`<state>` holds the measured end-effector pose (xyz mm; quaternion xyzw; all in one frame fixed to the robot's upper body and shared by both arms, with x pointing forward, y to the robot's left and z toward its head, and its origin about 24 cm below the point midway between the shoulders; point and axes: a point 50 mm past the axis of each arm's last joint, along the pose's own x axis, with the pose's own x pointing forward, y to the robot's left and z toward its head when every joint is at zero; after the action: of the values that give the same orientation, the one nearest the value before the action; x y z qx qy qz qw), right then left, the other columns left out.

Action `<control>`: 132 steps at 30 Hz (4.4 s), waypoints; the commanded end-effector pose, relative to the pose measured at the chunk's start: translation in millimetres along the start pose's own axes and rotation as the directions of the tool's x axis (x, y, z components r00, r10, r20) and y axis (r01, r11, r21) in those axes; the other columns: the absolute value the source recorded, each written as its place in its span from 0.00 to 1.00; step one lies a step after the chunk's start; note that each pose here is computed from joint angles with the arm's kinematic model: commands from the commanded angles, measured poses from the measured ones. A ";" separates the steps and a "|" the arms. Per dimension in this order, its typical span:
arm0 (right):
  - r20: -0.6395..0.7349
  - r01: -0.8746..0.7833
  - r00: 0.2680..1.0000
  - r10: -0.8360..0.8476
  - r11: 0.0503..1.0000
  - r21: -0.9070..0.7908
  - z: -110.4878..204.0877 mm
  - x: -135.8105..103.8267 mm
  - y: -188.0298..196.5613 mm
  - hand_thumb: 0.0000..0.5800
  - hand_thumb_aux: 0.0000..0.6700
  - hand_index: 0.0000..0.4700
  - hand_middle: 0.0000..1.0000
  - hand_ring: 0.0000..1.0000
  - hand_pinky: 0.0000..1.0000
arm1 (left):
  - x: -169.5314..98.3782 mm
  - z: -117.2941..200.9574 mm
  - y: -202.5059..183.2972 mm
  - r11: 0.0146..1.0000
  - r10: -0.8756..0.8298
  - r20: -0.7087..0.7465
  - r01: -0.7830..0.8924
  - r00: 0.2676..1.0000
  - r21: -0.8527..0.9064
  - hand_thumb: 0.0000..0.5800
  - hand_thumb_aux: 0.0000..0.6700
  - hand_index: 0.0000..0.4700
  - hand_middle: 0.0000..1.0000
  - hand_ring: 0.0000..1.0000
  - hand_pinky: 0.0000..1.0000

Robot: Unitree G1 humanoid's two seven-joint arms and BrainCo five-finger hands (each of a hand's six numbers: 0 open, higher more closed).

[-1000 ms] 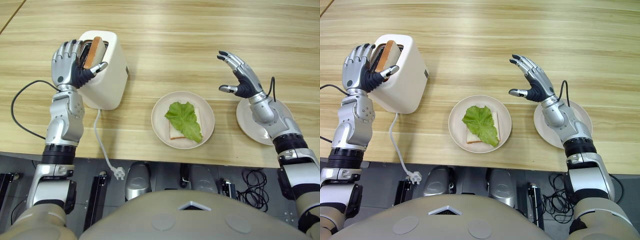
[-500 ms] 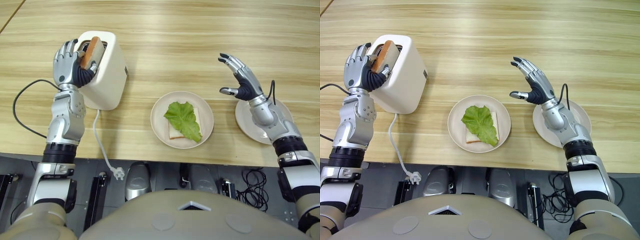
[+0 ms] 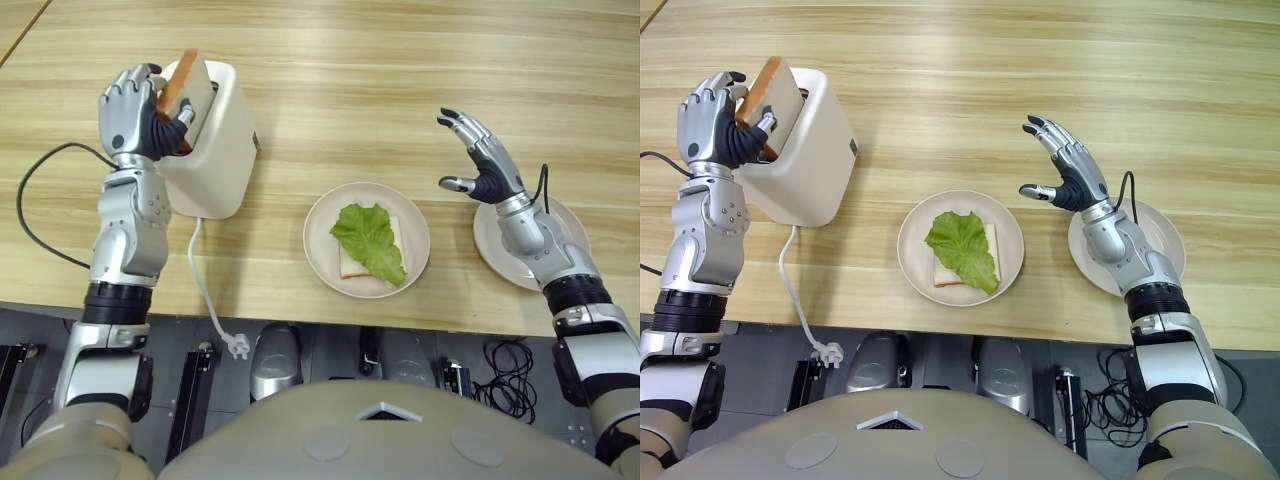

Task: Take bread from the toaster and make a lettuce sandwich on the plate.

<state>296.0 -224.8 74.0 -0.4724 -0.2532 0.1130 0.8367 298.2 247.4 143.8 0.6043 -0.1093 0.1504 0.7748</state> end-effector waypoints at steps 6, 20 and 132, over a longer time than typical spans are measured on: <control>0.015 0.044 0.999 -0.044 0.999 -0.010 2.6 7.2 -3.3 0.00 0.00 0.00 0.00 0.00 0.00 | 9.2 25.7 44.7 0.990 0.136 0.114 -0.138 0.984 0.010 1.00 1.00 0.98 1.00 1.00 1.00; 0.113 0.239 0.964 -0.242 0.970 0.041 14.4 8.6 -40.5 0.00 0.00 0.00 0.00 0.00 0.00 | -18.1 110.5 41.8 0.819 -0.020 0.489 0.295 0.872 -0.492 1.00 1.00 0.98 1.00 1.00 1.00; 0.080 -0.818 0.458 0.885 0.385 0.426 37.6 -118.1 28.6 1.00 1.00 0.98 1.00 1.00 1.00 | -177.2 68.0 -91.0 0.080 -0.763 0.638 0.995 0.104 -0.067 1.00 1.00 0.98 1.00 1.00 1.00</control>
<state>176.3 -234.3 34.0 -0.3203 0.1170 0.5389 0.7703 168.1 146.5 26.2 0.3028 0.0813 -0.5424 0.7794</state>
